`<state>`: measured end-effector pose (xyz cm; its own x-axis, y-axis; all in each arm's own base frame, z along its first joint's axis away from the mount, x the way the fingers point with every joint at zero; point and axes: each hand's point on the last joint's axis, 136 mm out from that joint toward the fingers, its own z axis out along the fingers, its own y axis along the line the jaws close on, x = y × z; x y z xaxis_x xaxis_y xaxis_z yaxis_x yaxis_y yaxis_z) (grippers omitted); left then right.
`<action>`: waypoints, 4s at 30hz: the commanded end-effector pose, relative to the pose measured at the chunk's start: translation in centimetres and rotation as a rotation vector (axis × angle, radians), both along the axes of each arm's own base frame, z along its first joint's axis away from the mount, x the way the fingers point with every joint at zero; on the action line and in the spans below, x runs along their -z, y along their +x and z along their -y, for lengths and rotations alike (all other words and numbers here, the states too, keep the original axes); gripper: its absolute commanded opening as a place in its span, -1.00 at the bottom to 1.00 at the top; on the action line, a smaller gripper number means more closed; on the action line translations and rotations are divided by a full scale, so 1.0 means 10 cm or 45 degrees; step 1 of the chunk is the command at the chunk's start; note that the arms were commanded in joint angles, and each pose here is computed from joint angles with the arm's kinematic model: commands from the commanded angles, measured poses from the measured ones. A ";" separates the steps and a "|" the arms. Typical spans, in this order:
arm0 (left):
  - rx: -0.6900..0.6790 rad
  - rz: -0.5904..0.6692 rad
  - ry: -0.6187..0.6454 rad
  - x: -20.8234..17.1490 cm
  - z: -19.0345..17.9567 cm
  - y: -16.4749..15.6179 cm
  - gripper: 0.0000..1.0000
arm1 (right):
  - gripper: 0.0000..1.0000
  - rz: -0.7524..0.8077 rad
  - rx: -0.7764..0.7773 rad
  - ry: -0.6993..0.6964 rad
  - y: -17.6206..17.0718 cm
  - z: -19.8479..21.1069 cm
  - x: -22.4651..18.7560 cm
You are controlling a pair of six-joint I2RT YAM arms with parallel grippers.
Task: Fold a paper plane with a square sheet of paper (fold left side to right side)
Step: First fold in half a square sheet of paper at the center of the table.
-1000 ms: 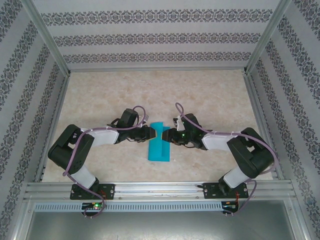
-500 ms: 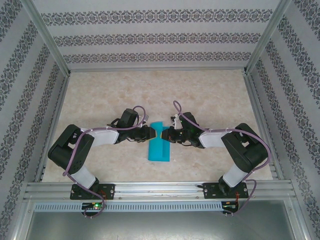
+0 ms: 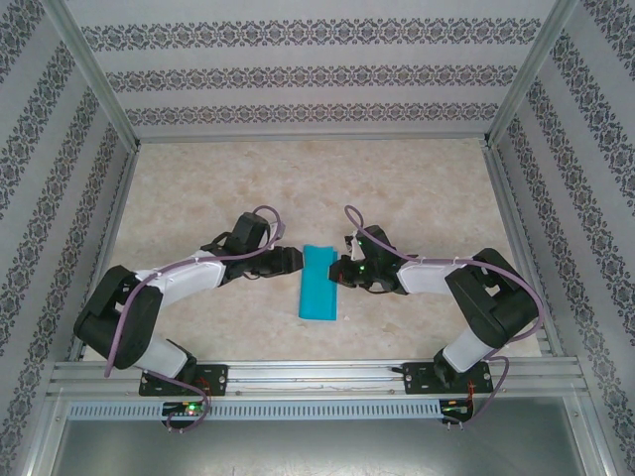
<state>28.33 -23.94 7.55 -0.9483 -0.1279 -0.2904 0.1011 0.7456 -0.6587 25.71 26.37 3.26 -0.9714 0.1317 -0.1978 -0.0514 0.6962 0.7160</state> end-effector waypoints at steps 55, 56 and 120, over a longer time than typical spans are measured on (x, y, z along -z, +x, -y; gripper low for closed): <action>0.135 -0.257 0.440 1.12 0.34 -0.28 -0.05 | -0.25 0.072 0.172 -0.242 -0.11 0.86 -0.15; 0.140 -0.258 0.445 1.12 0.34 -0.29 -0.05 | -0.25 0.071 0.170 -0.243 -0.12 0.86 -0.15; 0.148 -0.302 0.559 1.29 0.26 -0.35 0.00 | -0.24 0.018 0.088 -0.216 -0.17 0.70 -0.08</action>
<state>27.61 -26.70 1.02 -0.9862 0.0274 -0.1631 0.0828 0.9354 -0.3438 23.74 18.67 3.46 -0.9575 0.1823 -0.2236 0.0202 0.8156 0.5783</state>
